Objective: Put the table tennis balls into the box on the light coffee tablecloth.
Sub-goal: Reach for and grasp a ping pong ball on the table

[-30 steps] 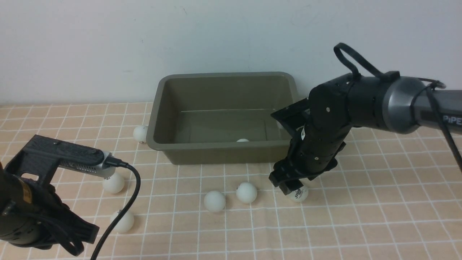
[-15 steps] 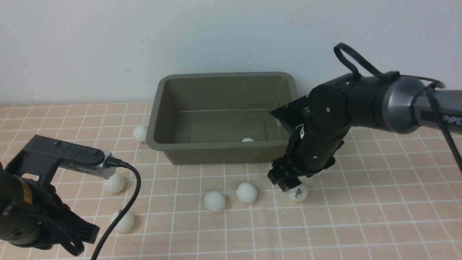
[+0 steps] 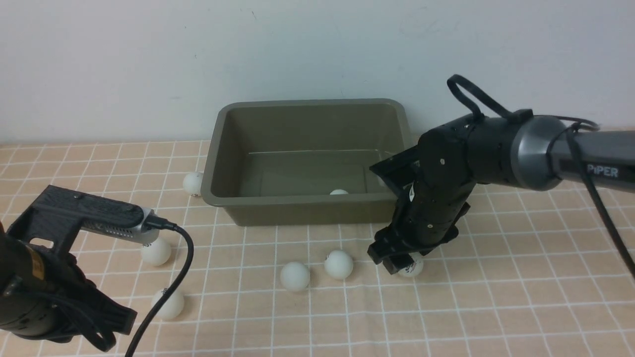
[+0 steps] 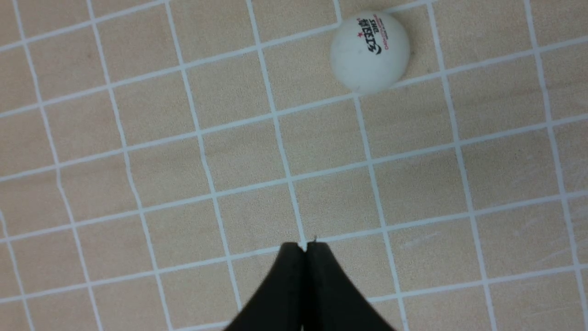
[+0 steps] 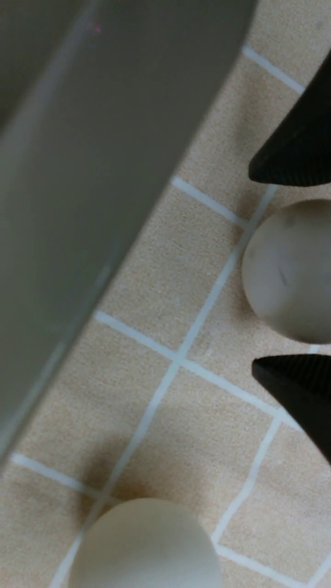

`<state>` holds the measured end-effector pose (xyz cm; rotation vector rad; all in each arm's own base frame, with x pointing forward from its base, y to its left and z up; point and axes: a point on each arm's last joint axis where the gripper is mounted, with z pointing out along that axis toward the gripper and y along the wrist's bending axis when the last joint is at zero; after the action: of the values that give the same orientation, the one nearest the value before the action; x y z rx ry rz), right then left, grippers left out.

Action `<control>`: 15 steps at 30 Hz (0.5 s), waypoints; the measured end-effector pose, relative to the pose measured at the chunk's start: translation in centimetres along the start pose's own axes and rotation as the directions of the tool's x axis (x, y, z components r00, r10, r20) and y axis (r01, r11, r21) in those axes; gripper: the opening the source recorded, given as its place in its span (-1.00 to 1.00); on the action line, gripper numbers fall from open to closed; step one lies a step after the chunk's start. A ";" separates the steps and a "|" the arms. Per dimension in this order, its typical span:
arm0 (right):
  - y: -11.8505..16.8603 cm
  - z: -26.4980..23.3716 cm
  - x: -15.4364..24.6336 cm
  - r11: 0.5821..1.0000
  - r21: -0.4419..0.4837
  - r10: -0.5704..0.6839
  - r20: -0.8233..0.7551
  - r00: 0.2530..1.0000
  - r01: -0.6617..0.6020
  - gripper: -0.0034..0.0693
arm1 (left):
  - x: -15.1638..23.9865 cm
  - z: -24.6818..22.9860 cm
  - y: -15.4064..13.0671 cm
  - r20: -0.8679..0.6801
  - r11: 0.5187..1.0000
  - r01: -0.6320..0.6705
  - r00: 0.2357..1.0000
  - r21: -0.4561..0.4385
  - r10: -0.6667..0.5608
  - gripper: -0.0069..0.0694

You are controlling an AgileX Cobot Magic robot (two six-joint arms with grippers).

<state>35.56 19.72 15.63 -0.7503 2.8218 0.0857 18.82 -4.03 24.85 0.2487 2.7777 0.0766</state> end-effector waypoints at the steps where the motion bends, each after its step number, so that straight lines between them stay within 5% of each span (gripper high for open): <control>1: 0.0 0.0 0.0 1.000 -0.001 0.001 -0.004 1.000 -0.001 0.24 | 0.0 0.0 0.0 0.000 1.000 0.000 1.000 0.000 0.000 -1.00; 4: 0.0 0.0 0.2 1.000 -0.003 0.002 -0.022 1.000 -0.002 0.11 | 0.0 0.0 0.0 0.000 1.000 0.000 1.000 0.000 0.000 -1.00; 15: 0.5 -3.9 -1.6 0.998 -0.061 -0.011 -0.062 0.998 0.007 0.10 | 0.0 0.0 0.0 0.000 1.000 0.000 1.000 0.000 0.000 -1.00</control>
<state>35.85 20.50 19.82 -0.7921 2.8858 0.1501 18.82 -4.03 24.85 0.2487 2.7777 0.0766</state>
